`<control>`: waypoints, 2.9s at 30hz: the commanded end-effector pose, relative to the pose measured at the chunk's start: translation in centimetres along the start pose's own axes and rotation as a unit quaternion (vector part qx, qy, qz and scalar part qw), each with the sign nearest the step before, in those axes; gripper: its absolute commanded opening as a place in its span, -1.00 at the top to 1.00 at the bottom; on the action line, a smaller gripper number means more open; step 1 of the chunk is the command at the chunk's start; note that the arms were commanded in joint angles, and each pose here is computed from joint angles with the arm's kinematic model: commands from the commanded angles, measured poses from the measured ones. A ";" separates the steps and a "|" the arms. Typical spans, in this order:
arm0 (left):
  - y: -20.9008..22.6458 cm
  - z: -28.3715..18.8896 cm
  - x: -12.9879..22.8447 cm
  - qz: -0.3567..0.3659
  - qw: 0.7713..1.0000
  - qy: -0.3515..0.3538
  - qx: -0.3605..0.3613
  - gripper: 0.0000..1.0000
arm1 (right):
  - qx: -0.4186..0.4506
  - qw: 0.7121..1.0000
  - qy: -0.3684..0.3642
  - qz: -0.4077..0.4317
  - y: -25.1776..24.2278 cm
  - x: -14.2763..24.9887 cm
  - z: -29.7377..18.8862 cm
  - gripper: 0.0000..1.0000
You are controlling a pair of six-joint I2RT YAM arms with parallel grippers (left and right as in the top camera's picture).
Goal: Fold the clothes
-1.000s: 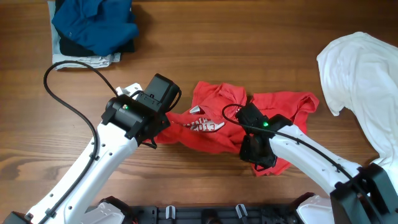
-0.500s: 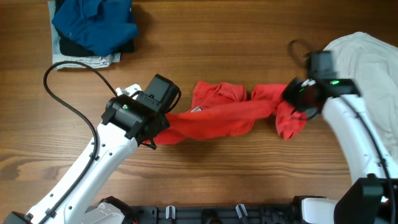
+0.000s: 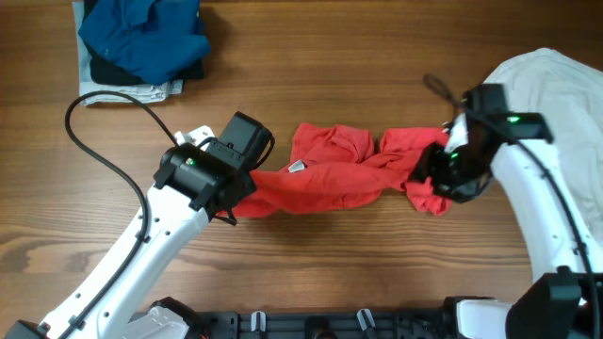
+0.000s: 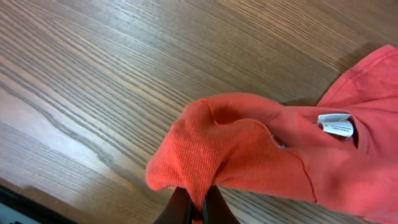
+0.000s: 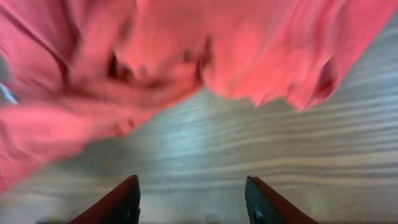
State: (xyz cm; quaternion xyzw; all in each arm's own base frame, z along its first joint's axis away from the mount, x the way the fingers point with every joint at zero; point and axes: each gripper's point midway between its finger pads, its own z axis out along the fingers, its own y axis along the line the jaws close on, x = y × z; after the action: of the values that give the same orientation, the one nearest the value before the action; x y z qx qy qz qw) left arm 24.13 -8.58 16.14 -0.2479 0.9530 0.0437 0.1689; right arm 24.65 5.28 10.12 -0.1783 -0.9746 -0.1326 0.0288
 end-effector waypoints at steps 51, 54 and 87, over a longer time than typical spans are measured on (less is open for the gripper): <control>7.3 -24.4 -3.9 0.031 0.889 -0.299 0.345 0.92 | -0.119 0.863 -0.491 0.005 3.8 3.8 -33.7 0.91; 7.3 -27.8 -6.7 0.030 0.866 -0.369 0.338 0.92 | -0.130 0.836 -0.533 0.006 4.1 4.0 -37.1 0.91; -5.0 -25.7 -16.4 0.052 0.914 -0.354 0.190 0.92 | -0.061 0.862 -0.502 0.024 6.9 -6.8 -35.5 0.91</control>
State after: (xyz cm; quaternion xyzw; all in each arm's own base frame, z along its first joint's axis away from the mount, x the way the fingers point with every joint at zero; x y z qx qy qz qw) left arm 24.43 -5.66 51.53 -0.1344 0.7851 -0.1107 0.5944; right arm 26.98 0.46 49.76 -0.2225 -0.8109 -0.1347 -0.5242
